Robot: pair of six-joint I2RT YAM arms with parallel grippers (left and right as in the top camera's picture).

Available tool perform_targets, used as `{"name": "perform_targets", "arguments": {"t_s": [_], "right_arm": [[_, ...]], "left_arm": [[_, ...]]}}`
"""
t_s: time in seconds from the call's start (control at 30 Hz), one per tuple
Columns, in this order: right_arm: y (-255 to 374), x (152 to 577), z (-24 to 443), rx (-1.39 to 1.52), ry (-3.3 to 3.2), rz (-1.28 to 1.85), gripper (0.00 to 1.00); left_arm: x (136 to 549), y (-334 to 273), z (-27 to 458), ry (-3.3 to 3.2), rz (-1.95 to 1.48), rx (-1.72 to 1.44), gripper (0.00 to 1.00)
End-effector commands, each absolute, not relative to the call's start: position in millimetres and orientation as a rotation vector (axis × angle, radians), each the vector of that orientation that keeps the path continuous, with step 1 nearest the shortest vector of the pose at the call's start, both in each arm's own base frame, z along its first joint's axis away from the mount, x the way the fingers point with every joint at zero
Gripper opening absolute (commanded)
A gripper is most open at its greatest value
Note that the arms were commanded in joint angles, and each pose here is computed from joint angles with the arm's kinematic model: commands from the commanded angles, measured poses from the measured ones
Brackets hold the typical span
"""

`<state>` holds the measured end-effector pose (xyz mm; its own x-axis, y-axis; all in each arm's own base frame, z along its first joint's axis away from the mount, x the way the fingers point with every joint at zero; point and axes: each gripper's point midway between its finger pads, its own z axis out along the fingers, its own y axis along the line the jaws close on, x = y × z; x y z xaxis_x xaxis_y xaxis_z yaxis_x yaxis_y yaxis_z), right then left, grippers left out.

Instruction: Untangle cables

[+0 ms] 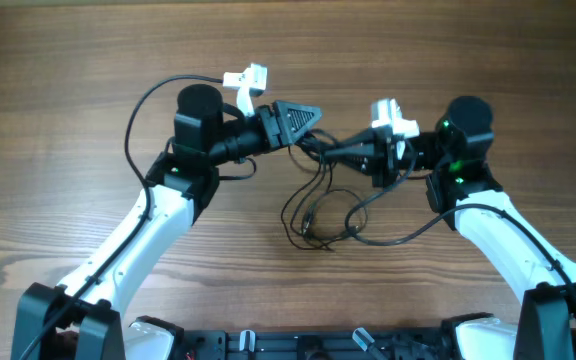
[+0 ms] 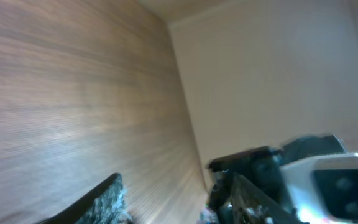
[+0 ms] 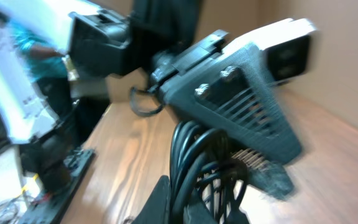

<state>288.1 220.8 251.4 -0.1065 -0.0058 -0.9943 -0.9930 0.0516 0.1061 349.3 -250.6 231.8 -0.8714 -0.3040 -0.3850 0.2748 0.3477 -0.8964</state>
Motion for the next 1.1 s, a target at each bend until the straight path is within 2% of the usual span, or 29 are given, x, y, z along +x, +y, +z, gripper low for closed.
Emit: {"name": "perform_targets", "arguments": {"t_s": [0.0,0.03,0.1,0.17,0.23,0.3,0.4,0.53,0.57,0.63,0.7,0.87,1.07], "right_arm": [[216,317,285,-0.779,1.469,1.361,0.04],[212,331,290,-0.634,1.515,1.383,0.04],[206,352,286,-0.425,1.591,1.414,0.04],[219,351,279,-0.394,1.613,1.501,0.04],[248,341,271,-0.439,1.593,1.605,0.04],[266,331,269,-0.481,1.552,1.666,0.04],[289,310,276,-0.536,1.464,1.799,0.04],[305,325,272,-0.599,1.545,1.797,0.04],[306,329,272,-0.638,1.572,1.786,0.04],[308,329,285,-0.673,1.561,1.813,0.04],[294,328,301,-0.606,1.575,1.912,0.04],[278,334,302,-0.421,1.723,2.082,0.04],[277,323,308,-0.463,1.72,2.122,0.04]], "left_arm": [[378,-205,220,2.105,-1.416,-0.101,0.59],[387,-185,218,2.101,-1.386,-0.163,0.61],[402,-139,210,2.095,-1.327,-0.307,0.73],[406,-109,208,2.085,-1.32,-0.381,0.82],[407,-84,211,2.056,-1.334,-0.416,0.84],[401,-80,216,2.049,-1.389,-0.386,0.83],[381,-94,223,2.035,-1.441,-0.099,0.82],[370,-99,217,2.072,-1.493,-0.079,0.83],[365,-103,220,2.064,-1.539,-0.046,0.82],[350,-111,230,2.014,-1.601,0.114,0.7],[341,-115,233,1.965,-1.604,0.247,0.66],[340,-116,224,1.953,-1.518,0.325,0.68],[340,-158,208,2.002,-1.396,0.457,0.68]]}}
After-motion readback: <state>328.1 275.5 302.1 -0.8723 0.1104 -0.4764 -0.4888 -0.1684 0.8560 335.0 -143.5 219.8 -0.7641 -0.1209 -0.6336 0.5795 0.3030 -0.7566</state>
